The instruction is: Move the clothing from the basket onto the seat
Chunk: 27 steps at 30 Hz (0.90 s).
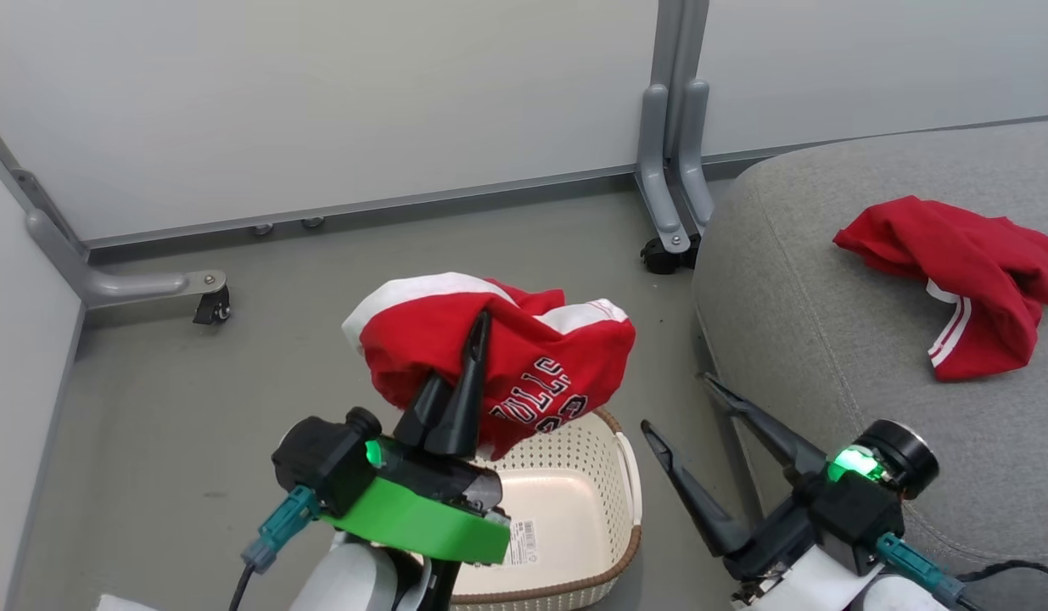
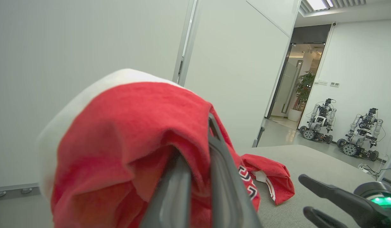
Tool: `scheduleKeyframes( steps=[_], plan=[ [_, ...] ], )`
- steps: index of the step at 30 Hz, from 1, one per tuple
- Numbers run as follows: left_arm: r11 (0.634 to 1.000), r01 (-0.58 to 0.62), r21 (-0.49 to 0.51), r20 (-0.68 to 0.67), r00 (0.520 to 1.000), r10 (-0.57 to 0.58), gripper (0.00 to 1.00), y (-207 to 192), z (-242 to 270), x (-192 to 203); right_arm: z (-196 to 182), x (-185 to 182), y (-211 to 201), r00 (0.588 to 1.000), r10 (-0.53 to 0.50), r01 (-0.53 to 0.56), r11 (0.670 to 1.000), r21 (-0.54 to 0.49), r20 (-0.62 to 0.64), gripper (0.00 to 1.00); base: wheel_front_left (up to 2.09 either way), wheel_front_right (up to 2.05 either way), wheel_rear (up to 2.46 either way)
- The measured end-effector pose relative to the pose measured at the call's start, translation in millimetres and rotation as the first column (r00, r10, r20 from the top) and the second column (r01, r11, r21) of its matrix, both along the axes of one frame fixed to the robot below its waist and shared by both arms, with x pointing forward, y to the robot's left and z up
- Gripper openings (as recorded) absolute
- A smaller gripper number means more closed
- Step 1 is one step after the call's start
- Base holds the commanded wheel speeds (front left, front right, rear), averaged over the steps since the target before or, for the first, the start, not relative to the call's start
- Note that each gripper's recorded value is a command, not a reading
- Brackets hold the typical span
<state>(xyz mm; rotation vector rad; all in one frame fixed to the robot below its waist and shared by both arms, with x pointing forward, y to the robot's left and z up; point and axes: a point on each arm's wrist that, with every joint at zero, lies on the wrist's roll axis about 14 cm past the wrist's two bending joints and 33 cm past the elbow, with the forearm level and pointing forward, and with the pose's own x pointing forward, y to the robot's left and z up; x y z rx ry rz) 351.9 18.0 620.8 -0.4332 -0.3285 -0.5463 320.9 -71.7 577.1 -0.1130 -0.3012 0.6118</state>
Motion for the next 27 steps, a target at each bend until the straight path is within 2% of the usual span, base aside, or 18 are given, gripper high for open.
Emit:
scheduleKeyframes(
  steps=[5,12,23,27],
  plan=[
    [0.999,0.042,-0.002,0.012,0.999,-0.042,0.00,-11.3,4.9,-5.0,-0.7,-2.5,27.1,0.995,0.096,-0.096,0.995,-0.013,-0.003,1.00,0.00,0.00,0.00],
    [0.998,0.066,-0.001,0.009,0.998,-0.066,0.00,-18.2,4.9,-11.4,-1.2,1.5,46.5,0.988,0.154,-0.153,0.988,-0.033,0.001,1.00,0.00,0.00,0.00],
    [0.994,0.106,0.012,-0.005,0.994,-0.106,0.00,-29.8,-1.0,-19.7,-21.7,5.8,60.0,0.983,0.181,-0.182,0.973,-0.145,-0.015,1.00,0.00,0.00,0.00],
    [0.990,0.137,0.019,-0.001,0.991,-0.137,0.00,-38.4,-0.5,-25.2,-22.6,8.9,63.6,0.984,0.179,-0.179,0.972,-0.155,-0.013,1.00,0.00,0.00,0.00]
  ],
)
